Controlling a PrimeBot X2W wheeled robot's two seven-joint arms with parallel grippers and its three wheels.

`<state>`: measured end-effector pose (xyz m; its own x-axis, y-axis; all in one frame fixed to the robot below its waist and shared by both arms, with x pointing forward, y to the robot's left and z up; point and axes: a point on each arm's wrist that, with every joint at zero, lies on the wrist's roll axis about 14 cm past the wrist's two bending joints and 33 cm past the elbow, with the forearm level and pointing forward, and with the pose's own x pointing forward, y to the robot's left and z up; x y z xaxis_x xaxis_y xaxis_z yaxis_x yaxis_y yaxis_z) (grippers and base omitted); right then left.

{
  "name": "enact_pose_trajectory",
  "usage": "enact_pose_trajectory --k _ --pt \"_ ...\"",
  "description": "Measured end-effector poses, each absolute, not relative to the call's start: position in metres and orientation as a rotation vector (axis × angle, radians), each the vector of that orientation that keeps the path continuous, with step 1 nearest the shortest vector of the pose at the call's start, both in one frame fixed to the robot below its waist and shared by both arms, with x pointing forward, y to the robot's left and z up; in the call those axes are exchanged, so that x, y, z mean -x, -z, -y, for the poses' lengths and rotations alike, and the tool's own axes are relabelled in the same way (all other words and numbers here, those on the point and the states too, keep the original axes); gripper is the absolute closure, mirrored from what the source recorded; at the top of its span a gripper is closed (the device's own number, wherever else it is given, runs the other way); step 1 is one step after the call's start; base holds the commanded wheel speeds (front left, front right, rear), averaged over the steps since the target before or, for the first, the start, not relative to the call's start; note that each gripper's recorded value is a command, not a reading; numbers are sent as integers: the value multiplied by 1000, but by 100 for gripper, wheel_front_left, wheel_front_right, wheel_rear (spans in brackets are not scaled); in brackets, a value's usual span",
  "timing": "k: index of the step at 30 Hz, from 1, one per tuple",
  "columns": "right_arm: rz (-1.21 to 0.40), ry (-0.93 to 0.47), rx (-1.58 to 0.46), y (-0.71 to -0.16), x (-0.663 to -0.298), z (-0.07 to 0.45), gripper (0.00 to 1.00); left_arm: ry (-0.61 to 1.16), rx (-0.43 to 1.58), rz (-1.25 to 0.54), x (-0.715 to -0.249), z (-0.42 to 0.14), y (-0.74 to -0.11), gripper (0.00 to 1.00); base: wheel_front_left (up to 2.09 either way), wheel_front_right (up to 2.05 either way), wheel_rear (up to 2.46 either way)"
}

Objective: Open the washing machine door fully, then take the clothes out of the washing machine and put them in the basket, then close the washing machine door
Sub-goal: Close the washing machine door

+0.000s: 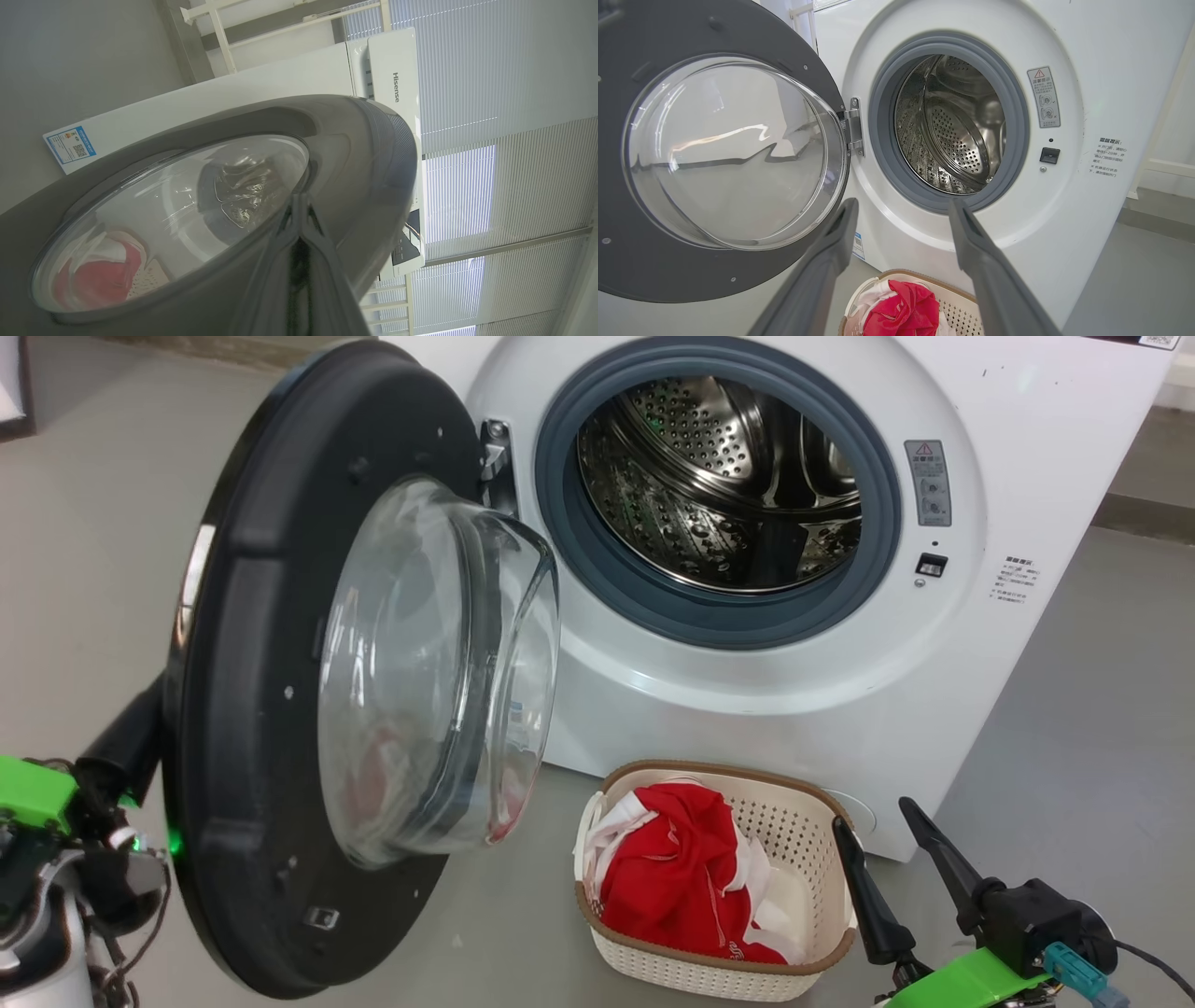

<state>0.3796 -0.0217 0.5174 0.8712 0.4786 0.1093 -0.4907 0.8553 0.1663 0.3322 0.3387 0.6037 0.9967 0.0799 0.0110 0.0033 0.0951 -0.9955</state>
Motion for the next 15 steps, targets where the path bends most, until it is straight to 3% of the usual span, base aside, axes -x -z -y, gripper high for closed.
enact_pose_trajectory --k 15 --pt "49 -485 -197 -511 -380 30 0 88 1500 -16 -333 -274 -606 100 0 0 0"
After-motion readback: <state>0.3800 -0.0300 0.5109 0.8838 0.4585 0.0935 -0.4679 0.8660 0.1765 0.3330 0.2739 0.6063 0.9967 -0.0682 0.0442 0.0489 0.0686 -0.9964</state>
